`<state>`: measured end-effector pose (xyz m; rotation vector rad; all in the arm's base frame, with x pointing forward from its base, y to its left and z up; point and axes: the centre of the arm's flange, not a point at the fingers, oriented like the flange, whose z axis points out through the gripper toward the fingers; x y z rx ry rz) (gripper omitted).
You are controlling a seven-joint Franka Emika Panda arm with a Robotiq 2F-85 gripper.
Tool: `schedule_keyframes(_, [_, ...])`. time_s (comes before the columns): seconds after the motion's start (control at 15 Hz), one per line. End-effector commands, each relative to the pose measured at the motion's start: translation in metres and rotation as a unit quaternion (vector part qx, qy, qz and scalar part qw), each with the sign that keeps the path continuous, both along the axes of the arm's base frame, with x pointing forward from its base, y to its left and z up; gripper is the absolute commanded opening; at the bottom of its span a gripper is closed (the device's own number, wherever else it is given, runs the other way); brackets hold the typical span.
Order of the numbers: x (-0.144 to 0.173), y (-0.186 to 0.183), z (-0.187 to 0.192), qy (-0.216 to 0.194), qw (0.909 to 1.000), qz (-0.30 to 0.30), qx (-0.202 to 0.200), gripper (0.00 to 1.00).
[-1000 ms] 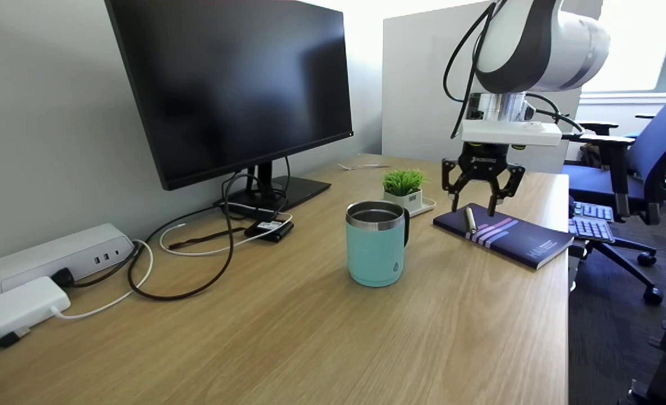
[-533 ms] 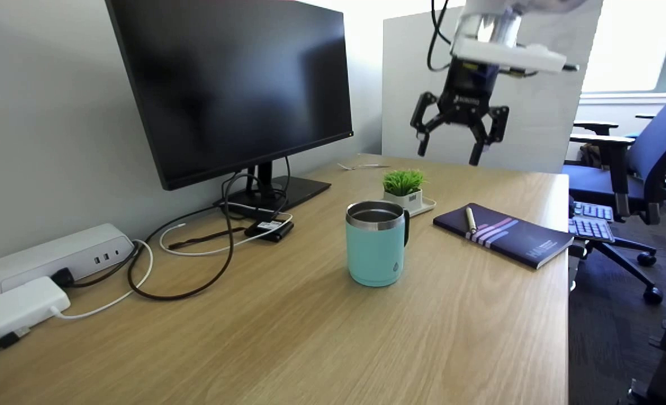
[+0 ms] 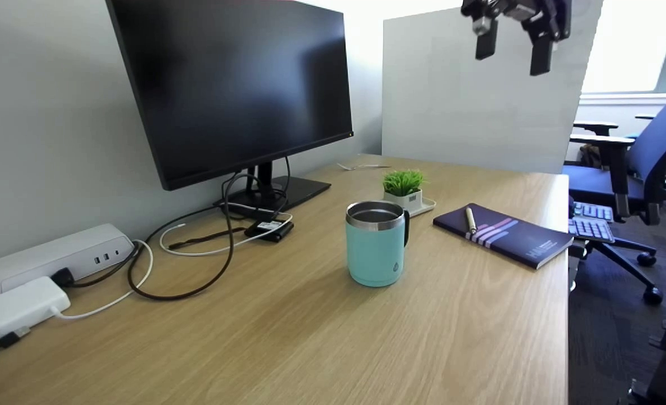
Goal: Remove the pen from the mug and put it on the table
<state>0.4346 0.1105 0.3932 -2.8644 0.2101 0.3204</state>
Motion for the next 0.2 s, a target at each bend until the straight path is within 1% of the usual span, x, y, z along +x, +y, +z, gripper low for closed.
schedule_keyframes(0.0, [-0.0073, -0.0003, 0.0049, 0.012, 0.9997, 0.018, -0.006, 1.00])
schedule_keyframes(0.13, [-0.0137, -0.0006, 0.0095, 0.021, 0.9991, 0.035, -0.012, 1.00])
